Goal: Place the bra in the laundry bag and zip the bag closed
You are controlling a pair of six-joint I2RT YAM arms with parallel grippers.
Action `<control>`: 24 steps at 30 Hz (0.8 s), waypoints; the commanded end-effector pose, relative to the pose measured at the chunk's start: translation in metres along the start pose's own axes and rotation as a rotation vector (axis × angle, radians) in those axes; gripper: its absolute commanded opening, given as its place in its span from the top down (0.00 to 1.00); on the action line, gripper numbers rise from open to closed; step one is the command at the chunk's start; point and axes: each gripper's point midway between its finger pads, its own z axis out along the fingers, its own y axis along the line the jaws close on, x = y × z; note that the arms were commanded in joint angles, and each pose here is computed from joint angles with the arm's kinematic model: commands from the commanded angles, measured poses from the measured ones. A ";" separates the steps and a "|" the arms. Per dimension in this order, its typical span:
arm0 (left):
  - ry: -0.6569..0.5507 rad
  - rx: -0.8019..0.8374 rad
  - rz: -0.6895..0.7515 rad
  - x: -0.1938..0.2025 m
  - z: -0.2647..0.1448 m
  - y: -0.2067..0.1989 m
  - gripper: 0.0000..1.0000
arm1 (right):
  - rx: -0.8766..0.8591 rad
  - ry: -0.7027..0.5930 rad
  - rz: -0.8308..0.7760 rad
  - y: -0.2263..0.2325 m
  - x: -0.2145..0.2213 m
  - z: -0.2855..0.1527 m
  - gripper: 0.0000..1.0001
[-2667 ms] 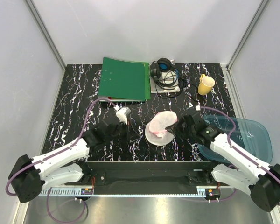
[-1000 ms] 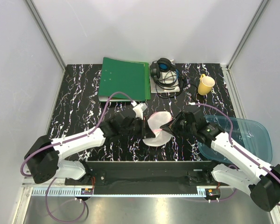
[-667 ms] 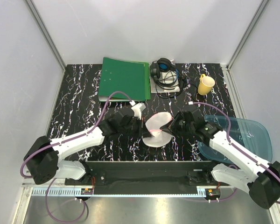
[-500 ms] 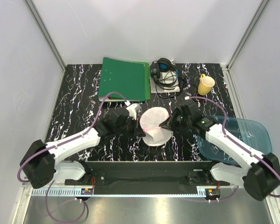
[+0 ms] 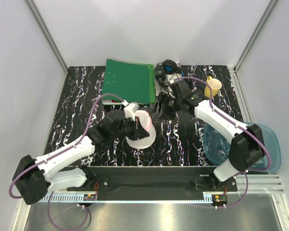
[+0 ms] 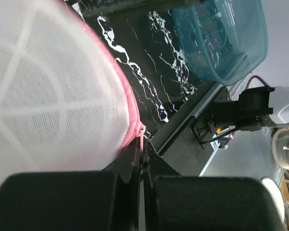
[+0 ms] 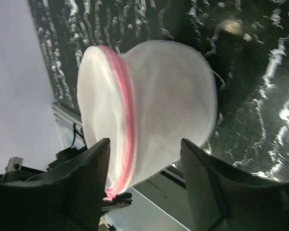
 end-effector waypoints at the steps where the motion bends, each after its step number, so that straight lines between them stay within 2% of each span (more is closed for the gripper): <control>1: -0.020 0.064 -0.033 -0.008 0.017 -0.012 1.00 | 0.154 -0.071 -0.003 -0.023 0.010 -0.031 0.28; 3: -0.032 0.072 -0.032 -0.013 0.022 -0.014 1.00 | 0.201 -0.094 0.041 -0.036 0.024 -0.035 0.18; 5: -0.028 0.081 -0.029 -0.014 0.026 -0.016 1.00 | 0.154 -0.100 0.056 -0.028 0.038 -0.040 0.16; 9: -0.008 0.091 -0.015 -0.007 0.027 -0.021 1.00 | 0.040 -0.138 0.205 -0.006 0.047 -0.039 0.18; 11: -0.008 0.096 -0.015 -0.006 0.026 -0.023 1.00 | -0.010 -0.132 0.275 0.003 0.050 -0.032 0.22; 14: -0.003 0.093 -0.014 -0.001 0.026 -0.023 1.00 | -0.004 -0.115 0.319 0.004 0.055 -0.016 0.28; 19: 0.000 0.097 -0.016 0.004 0.023 -0.024 1.00 | -0.012 -0.109 0.377 0.003 0.057 -0.002 0.43; 21: -0.004 0.091 -0.013 0.005 0.021 -0.022 1.00 | -0.003 -0.113 0.405 -0.001 0.057 0.000 0.45; 22: -0.005 0.089 -0.011 0.005 0.020 -0.021 1.00 | -0.005 -0.122 0.415 -0.002 0.056 0.000 0.56; 24: -0.001 0.080 -0.009 0.007 0.018 -0.020 1.00 | 0.003 -0.138 0.434 -0.007 0.057 -0.001 0.70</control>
